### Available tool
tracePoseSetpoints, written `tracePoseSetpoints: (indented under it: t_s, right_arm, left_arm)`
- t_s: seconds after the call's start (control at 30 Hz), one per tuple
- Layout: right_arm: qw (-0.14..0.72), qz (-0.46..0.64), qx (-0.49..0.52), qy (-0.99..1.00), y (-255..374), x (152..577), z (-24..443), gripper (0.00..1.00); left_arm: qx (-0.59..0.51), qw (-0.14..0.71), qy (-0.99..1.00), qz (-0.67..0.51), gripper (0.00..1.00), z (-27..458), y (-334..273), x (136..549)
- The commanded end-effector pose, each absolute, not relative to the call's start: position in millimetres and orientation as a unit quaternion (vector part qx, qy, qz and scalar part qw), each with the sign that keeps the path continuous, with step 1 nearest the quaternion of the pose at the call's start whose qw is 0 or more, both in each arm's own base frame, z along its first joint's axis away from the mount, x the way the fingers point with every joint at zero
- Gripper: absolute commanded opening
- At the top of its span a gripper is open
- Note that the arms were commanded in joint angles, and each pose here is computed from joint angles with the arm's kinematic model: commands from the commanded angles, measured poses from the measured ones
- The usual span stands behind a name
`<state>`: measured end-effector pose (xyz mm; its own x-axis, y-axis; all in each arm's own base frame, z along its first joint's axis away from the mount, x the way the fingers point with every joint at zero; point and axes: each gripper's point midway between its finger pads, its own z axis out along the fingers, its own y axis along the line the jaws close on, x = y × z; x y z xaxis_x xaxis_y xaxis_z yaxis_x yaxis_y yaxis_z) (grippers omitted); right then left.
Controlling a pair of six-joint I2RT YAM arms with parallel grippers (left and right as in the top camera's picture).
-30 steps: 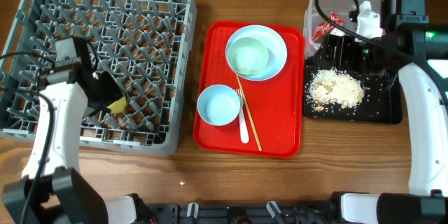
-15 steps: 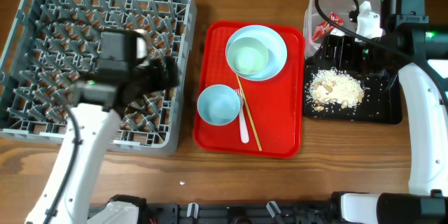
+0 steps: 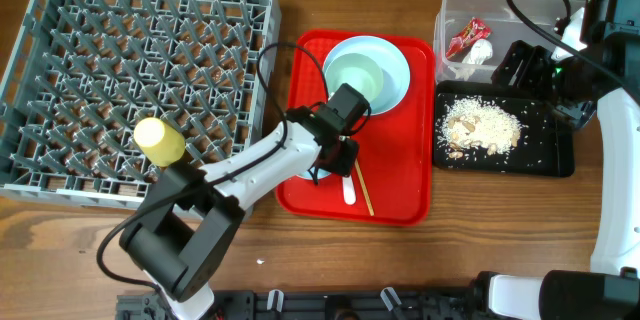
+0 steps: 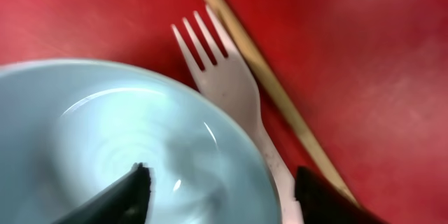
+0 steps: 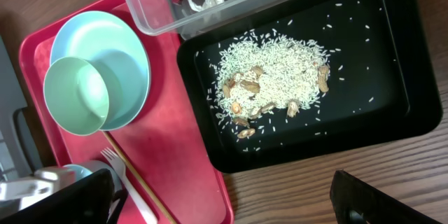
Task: Sort waste into correct bins and load items into the dishwasher rack
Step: 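Carry the light-blue bowl into the dish rack with the left gripper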
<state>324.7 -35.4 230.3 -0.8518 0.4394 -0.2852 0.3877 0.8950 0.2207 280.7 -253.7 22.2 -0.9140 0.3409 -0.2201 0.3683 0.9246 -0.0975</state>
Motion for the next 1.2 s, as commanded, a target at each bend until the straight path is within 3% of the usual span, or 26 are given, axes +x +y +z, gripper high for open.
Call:
tracePoseSetpoints:
  t_s: [0.0, 0.03, 0.1, 0.2, 0.27, 0.3, 0.43, 0.53, 0.63, 0.73, 0.93, 1.17]
  right_arm:
    - [0.173, 0.073, 0.218, 0.958, -37.5, 325.4, 235.3, 1.00]
    - [0.173, 0.073, 0.218, 0.958, -37.5, 325.4, 235.3, 1.00]
    - [0.172, 0.073, 0.218, 0.958, -37.5, 325.2, 235.3, 1.00]
    - [0.171, 0.073, 0.218, 0.958, -37.4, 324.6, 235.0, 1.00]
    - [0.171, 0.073, 0.218, 0.958, -37.4, 324.6, 235.0, 1.00]
    - [0.171, 0.073, 0.218, 0.958, -37.4, 324.6, 235.0, 1.00]
    - [0.171, 0.073, 0.218, 0.958, -37.4, 324.6, 235.0, 1.00]
    - [0.171, 0.071, 0.218, 0.958, -38.0, 324.6, 234.9, 1.00]
    - [0.171, 0.071, 0.218, 0.958, -38.1, 324.5, 234.9, 1.00]
    - [0.171, 0.071, 0.218, 0.958, -38.1, 324.6, 235.0, 1.00]
    - [0.171, 0.071, 0.218, 0.958, -38.0, 324.5, 234.9, 0.99]
    - [0.169, 0.069, 0.206, 0.961, -37.7, 323.0, 234.4, 1.00]
  left_arm:
    - [0.183, 0.103, 0.976, -0.062, 0.45, 19.7, -255.0, 282.7]
    - [0.184, 0.104, 0.975, -0.063, 0.36, 19.4, -255.8, 282.8]
    - [0.185, 0.100, 0.976, -0.060, 0.35, 15.1, -256.0, 281.9]
    - [0.186, 0.094, 0.976, -0.057, 0.22, 10.4, -257.0, 279.4]
    - [0.186, 0.094, 0.976, -0.058, 0.06, 10.9, -257.1, 279.4]
    - [0.186, 0.095, 0.976, -0.060, 0.04, 12.8, -257.7, 279.4]
    - [0.186, 0.134, 0.970, -0.085, 0.04, 60.1, -267.4, 289.6]
    - [0.179, 0.221, 0.950, -0.130, 0.04, 141.6, -272.8, 315.2]
    - [0.140, 0.292, 0.932, -0.161, 0.04, 204.1, -234.8, 346.8]
    - [0.130, 0.306, 0.910, -0.247, 0.04, 236.3, -185.0, 366.9]
    - [0.083, 0.329, 0.806, -0.486, 0.04, 263.5, -76.7, 407.5]
    - [-0.010, 0.272, 0.732, -0.625, 0.04, 195.1, -8.4, 432.6]
